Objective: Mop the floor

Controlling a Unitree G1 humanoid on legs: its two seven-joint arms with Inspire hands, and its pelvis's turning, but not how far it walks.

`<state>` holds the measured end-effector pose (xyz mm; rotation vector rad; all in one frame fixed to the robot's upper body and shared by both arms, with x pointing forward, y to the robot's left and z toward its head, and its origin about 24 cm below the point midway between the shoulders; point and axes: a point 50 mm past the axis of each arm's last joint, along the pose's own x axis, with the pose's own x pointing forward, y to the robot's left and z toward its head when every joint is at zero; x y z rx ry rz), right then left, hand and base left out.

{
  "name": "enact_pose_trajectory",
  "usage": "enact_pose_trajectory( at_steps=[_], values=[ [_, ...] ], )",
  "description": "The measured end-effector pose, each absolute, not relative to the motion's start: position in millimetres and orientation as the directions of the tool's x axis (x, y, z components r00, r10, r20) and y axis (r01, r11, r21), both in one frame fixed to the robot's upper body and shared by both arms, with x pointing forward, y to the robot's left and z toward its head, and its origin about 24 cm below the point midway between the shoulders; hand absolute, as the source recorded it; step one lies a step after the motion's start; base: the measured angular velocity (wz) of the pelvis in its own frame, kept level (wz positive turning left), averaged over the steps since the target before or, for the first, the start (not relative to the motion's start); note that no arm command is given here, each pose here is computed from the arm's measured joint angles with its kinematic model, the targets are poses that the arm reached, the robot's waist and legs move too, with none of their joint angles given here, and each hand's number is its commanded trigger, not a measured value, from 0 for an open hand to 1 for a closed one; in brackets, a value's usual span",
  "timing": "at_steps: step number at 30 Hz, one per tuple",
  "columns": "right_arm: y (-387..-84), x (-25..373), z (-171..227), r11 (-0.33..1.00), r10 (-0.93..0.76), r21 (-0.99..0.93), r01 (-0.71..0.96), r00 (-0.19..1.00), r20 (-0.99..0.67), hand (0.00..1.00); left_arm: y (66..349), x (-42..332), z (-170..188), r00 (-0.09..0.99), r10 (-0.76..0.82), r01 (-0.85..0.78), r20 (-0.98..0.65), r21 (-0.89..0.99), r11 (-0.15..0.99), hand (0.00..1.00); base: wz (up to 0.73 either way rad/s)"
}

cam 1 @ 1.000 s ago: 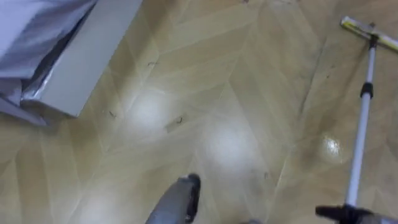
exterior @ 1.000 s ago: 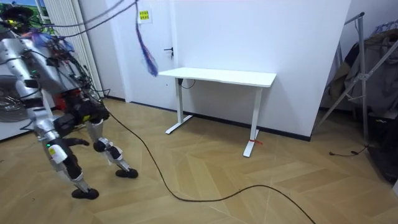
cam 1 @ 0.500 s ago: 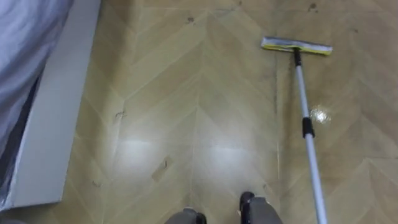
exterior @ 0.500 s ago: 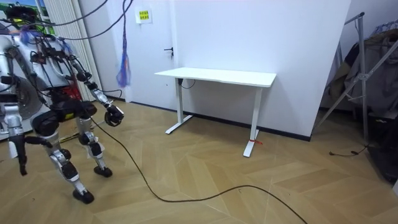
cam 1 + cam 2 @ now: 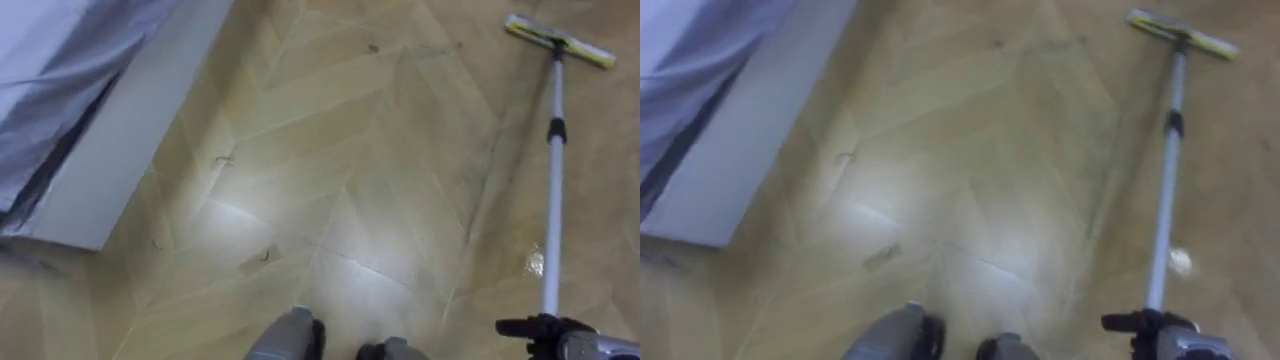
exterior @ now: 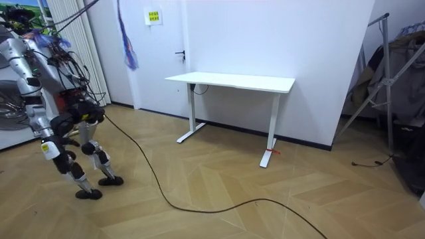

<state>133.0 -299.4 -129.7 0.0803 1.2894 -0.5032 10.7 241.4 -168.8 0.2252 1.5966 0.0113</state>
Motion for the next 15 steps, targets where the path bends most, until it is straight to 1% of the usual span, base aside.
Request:
enact_pose_trajectory(
  at_steps=[1,3,5,6,8,10,12,15],
  values=[
    [-300.9,123.0,-132.2,0.888,-0.311,-0.226,0.400,0.161,-0.936,1.00,240.4,9.7,-169.2,-0.029,0.142,0.130,-0.989,0.138,0.982,0.00,-0.10],
    [-306.8,72.3,-141.8,0.884,-0.354,-0.329,0.333,0.016,-0.935,1.00,235.2,18.8,-170.4,-0.001,0.124,0.136,-0.992,0.122,0.983,0.00,-0.14],
    [-306.3,48.6,-145.0,0.884,-0.381,-0.385,0.264,-0.067,-0.922,1.00,233.8,28.7,-170.3,0.039,0.121,0.141,-0.992,0.125,0.982,0.00,-0.30],
    [-305.8,42.2,-145.8,0.885,-0.388,-0.397,0.243,-0.089,-0.918,1.00,232.8,30.9,-170.4,0.047,0.119,0.141,-0.992,0.124,0.982,0.00,-0.38],
    [-293.5,23.4,-151.9,0.891,-0.386,-0.409,0.198,-0.147,-0.911,1.00,229.3,34.2,-170.9,0.065,0.117,0.133,-0.991,0.125,0.983,0.00,-0.68],
    [-282.5,19.2,-156.2,0.900,-0.372,-0.397,0.182,-0.159,-0.915,1.00,223.9,34.1,-172.1,0.067,0.114,0.119,-0.991,0.122,0.985,0.00,-0.88],
    [-271.1,17.9,-160.1,0.914,-0.347,-0.372,0.162,-0.165,-0.923,1.00,219.7,32.1,-173.2,0.059,0.121,0.114,-0.991,0.128,0.985,0.00,-0.54],
    [-272.6,34.9,-158.1,0.916,-0.347,-0.369,0.157,-0.148,-0.926,1.00,219.1,32.1,-173.3,0.059,0.123,0.108,-0.991,0.128,0.986,0.00,0.18]
  ],
)
